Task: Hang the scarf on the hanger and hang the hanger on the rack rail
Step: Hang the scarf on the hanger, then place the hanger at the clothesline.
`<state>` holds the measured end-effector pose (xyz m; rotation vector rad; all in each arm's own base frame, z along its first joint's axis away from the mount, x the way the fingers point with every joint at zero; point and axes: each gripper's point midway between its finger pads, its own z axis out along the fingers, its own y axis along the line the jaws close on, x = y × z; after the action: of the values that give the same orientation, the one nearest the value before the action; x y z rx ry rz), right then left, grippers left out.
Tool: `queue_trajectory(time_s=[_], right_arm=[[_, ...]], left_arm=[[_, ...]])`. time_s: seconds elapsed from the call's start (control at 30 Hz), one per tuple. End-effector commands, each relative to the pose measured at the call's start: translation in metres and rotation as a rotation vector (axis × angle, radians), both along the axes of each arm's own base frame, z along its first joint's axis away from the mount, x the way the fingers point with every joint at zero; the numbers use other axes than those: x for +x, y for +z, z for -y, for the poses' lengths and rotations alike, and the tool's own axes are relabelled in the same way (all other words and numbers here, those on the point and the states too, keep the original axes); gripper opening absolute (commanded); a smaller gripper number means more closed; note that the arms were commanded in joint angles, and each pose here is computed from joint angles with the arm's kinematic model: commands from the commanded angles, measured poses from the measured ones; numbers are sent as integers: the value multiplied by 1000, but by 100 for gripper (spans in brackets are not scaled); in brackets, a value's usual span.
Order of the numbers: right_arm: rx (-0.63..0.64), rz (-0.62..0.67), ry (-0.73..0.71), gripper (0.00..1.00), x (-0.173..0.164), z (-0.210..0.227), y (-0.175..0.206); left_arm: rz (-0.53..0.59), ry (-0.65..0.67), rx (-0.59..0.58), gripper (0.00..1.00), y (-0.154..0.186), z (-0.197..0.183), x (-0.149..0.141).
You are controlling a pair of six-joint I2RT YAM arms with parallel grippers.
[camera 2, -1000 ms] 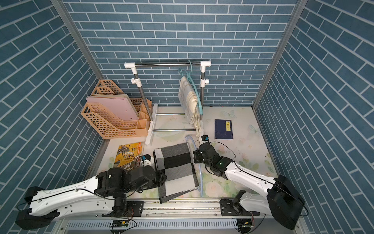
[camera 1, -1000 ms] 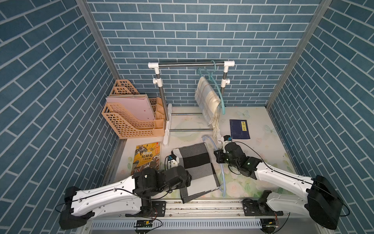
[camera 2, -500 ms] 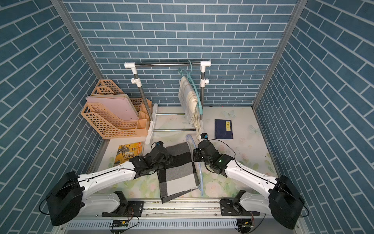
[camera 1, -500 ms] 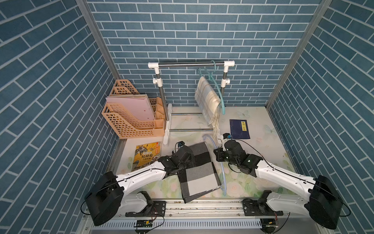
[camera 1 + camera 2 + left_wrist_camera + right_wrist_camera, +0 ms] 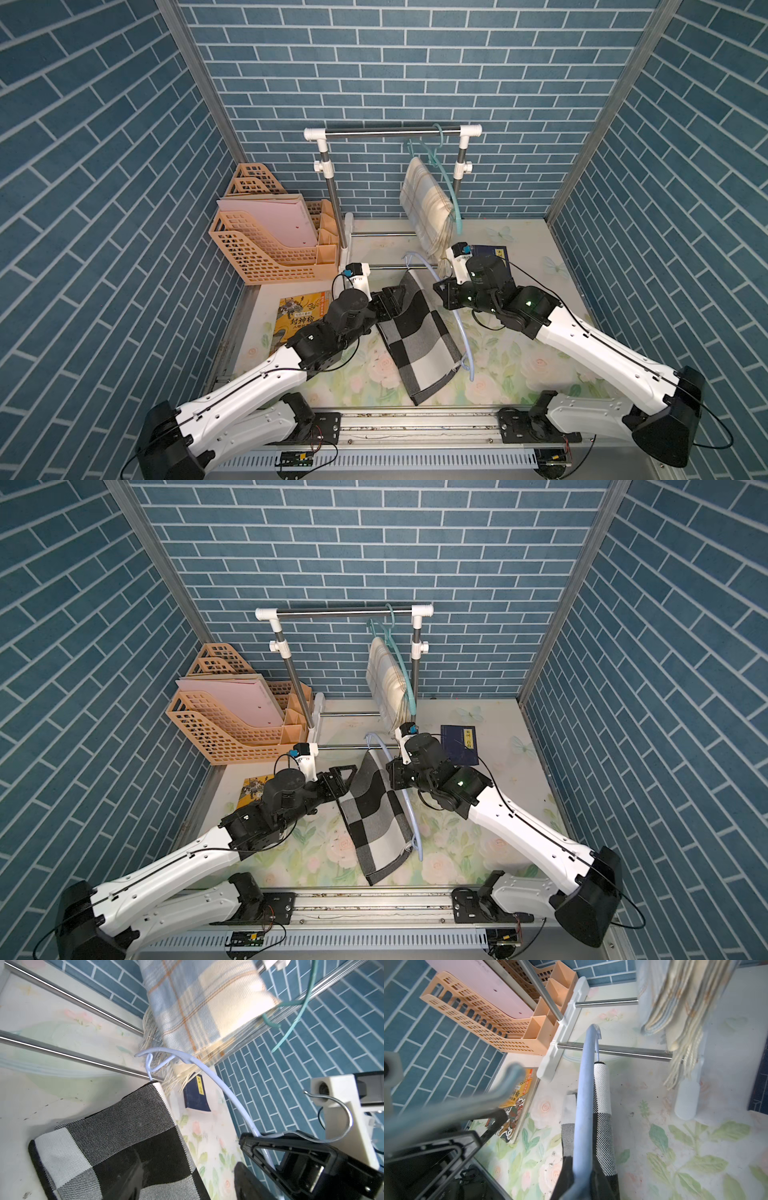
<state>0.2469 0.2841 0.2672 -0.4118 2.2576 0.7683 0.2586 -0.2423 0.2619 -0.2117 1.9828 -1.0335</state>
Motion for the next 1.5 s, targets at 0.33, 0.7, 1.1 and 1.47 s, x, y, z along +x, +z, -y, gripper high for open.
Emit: queue_trajectory(time_s=[0.33, 0.7, 1.1, 1.47], right_arm=[[9, 135, 149, 0, -7, -21, 97], [-20, 167, 208, 0, -10, -37, 107], [-87, 211, 246, 0, -13, -42, 103], [-137, 232, 245, 0, -5, -44, 102]], left_arm=[[238, 1, -276, 79, 95, 3, 5], [155, -123, -547, 79, 111, 39, 10], [35, -167, -634, 59, 103, 57, 38], [5, -223, -655, 1, 105, 65, 34]])
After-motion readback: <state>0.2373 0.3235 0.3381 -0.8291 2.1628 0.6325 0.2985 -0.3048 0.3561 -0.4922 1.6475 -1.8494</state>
